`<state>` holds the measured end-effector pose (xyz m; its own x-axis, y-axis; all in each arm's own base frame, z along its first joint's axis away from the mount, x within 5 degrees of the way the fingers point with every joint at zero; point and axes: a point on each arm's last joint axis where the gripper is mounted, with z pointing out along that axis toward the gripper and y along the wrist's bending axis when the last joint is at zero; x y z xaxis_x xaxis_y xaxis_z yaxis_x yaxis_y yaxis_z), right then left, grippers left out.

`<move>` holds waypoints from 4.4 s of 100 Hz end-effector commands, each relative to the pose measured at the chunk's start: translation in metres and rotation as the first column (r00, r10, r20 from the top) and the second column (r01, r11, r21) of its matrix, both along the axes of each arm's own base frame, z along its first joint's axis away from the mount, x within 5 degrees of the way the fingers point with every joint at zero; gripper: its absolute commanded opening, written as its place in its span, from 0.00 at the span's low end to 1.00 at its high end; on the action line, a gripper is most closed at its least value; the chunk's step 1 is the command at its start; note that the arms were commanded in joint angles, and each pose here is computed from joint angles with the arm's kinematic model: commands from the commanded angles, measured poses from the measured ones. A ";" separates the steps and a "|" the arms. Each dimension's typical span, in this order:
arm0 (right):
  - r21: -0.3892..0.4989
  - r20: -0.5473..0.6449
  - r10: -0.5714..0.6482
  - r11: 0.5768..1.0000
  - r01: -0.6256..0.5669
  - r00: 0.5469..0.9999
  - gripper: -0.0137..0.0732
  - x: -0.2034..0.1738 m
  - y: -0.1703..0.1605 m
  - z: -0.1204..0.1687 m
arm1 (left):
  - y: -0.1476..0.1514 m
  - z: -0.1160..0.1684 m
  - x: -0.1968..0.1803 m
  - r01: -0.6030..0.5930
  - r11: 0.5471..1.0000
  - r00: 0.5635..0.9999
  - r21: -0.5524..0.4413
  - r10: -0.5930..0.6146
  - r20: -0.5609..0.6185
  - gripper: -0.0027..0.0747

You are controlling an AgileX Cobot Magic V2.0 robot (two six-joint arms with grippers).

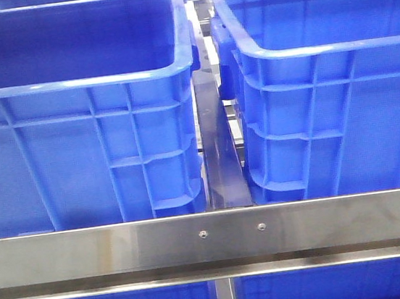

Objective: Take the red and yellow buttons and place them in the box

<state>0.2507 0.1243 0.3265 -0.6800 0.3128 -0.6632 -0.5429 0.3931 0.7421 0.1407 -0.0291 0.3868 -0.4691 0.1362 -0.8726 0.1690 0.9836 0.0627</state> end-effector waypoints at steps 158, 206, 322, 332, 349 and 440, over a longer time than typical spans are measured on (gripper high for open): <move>-0.560 0.427 -0.633 0.376 0.738 0.646 0.35 0.098 -0.135 -0.014 | 0.030 -0.014 -0.093 -0.043 0.994 0.946 -0.101 0.073 0.315 0.01; -0.590 0.359 -0.606 0.442 0.675 0.710 0.34 0.157 -0.140 -0.055 | 0.030 -0.014 -0.093 -0.043 0.994 0.946 -0.101 0.073 0.315 0.01; -0.643 0.324 -0.555 0.464 0.609 0.766 0.70 0.181 -0.134 -0.092 | 0.029 -0.014 -0.093 -0.037 0.993 0.949 -0.113 0.071 0.308 0.01; -0.635 0.334 -0.554 0.465 0.617 0.762 0.75 0.179 -0.134 -0.086 | 0.029 -0.014 -0.093 -0.036 0.993 0.949 -0.116 0.070 0.307 0.01; -0.610 0.367 -0.554 0.463 0.643 0.747 0.75 0.174 -0.134 -0.068 | 0.029 -0.014 -0.093 -0.036 0.993 0.949 -0.116 0.070 0.307 0.01; -0.383 0.586 -0.536 0.477 0.791 0.608 0.75 -0.037 -0.122 0.026 | 0.028 -0.014 -0.093 -0.035 0.992 0.949 -0.118 0.070 0.306 0.01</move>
<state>0.2355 -0.0023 0.3401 -0.1913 0.0575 -0.9798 -0.0274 0.9976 0.0638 0.0463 0.0005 0.3581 -0.2671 0.0349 -0.9630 0.0999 0.9950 0.0083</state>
